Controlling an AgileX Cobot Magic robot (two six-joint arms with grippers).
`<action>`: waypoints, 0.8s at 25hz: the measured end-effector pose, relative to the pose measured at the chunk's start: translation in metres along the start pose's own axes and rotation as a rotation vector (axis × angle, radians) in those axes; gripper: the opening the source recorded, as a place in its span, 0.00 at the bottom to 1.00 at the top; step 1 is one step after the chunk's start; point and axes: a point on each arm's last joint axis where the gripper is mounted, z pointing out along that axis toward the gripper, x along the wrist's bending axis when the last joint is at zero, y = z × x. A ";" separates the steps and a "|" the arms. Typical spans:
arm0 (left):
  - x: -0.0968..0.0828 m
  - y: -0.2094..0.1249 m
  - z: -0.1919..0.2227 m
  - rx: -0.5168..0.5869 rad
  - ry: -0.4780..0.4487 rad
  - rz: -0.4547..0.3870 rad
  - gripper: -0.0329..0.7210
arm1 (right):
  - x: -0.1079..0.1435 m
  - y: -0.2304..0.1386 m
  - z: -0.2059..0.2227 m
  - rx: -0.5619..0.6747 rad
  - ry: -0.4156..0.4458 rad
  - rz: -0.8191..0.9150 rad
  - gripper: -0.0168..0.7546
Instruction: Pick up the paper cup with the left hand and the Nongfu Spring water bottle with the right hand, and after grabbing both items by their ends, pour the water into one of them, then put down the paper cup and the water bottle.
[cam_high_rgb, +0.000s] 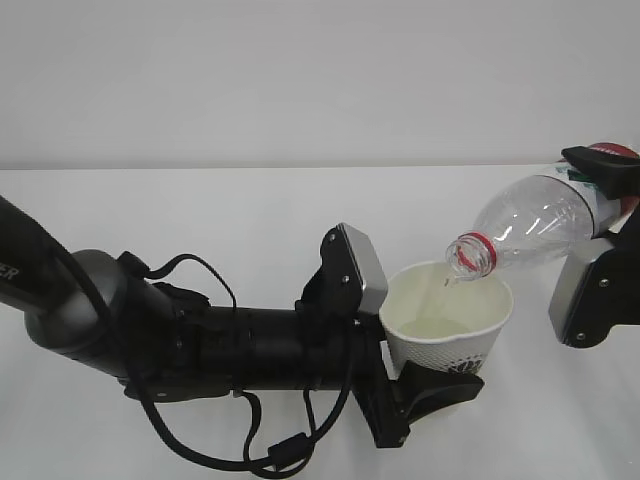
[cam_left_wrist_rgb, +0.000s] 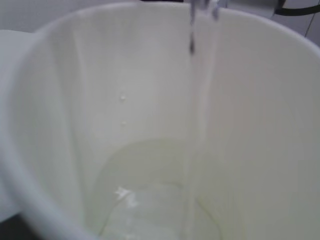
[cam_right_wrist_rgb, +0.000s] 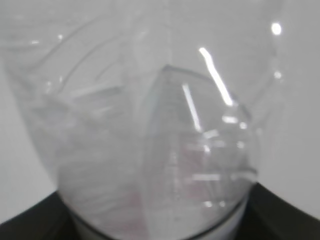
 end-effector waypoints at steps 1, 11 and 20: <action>0.000 0.000 0.000 0.000 0.000 0.000 0.75 | 0.000 0.000 0.000 0.000 0.000 0.000 0.63; 0.000 0.000 0.000 0.000 0.000 0.000 0.75 | 0.000 0.000 0.000 -0.001 -0.002 0.000 0.63; 0.000 0.000 0.000 0.000 0.000 0.000 0.75 | 0.000 0.000 0.000 -0.002 -0.003 -0.001 0.63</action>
